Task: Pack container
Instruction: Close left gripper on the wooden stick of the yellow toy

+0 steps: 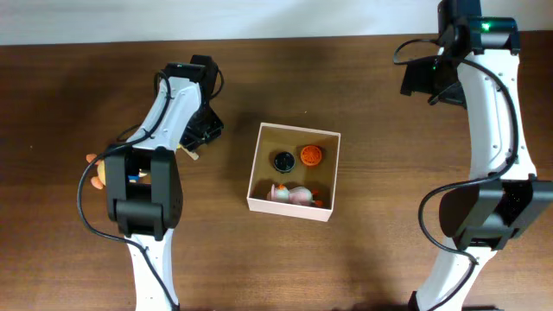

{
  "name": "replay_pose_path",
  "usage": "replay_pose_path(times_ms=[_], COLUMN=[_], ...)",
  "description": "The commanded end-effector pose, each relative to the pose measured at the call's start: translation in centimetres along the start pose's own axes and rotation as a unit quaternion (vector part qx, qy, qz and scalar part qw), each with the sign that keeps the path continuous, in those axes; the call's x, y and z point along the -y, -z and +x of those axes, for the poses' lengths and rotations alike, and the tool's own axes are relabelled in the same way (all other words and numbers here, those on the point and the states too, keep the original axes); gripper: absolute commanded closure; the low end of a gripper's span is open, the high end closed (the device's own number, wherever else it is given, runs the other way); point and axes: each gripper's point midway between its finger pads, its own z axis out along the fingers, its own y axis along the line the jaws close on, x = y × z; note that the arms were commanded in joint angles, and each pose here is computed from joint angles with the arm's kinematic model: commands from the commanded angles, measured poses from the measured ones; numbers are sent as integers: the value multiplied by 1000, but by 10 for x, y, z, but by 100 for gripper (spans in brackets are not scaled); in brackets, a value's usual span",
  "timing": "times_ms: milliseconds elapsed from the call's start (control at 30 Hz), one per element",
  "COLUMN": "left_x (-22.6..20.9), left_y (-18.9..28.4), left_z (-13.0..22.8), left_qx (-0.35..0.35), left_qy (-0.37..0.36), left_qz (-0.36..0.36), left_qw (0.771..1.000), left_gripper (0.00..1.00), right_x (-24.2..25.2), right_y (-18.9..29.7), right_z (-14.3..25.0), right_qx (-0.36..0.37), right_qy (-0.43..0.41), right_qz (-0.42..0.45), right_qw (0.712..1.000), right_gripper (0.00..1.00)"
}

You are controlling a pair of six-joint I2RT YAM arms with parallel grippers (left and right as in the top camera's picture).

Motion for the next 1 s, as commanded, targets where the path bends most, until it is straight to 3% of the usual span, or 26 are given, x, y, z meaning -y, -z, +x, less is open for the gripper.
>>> replay_pose_path(times_ms=[0,500,867,967], left_x=[-8,-32,-28,-26], left_y=[-8,-39,-44,-44], left_z=[-5,5,-14,-17], left_qx=[9,-16,8,16], left_qy=[11,21,39,40], left_qz=[-22,-53,-29,-26], left_qw=[1000,998,999,999], left_gripper=[57,57,57,62], right_x=[3,3,3,3], right_y=[10,10,10,10], right_z=[-5,-5,-5,-5], right_qx=[16,16,16,16], right_qy=[-9,-9,-9,-9], right_qz=[2,2,2,2], right_qw=[1000,1000,1000,1000], right_gripper=[1,1,1,1])
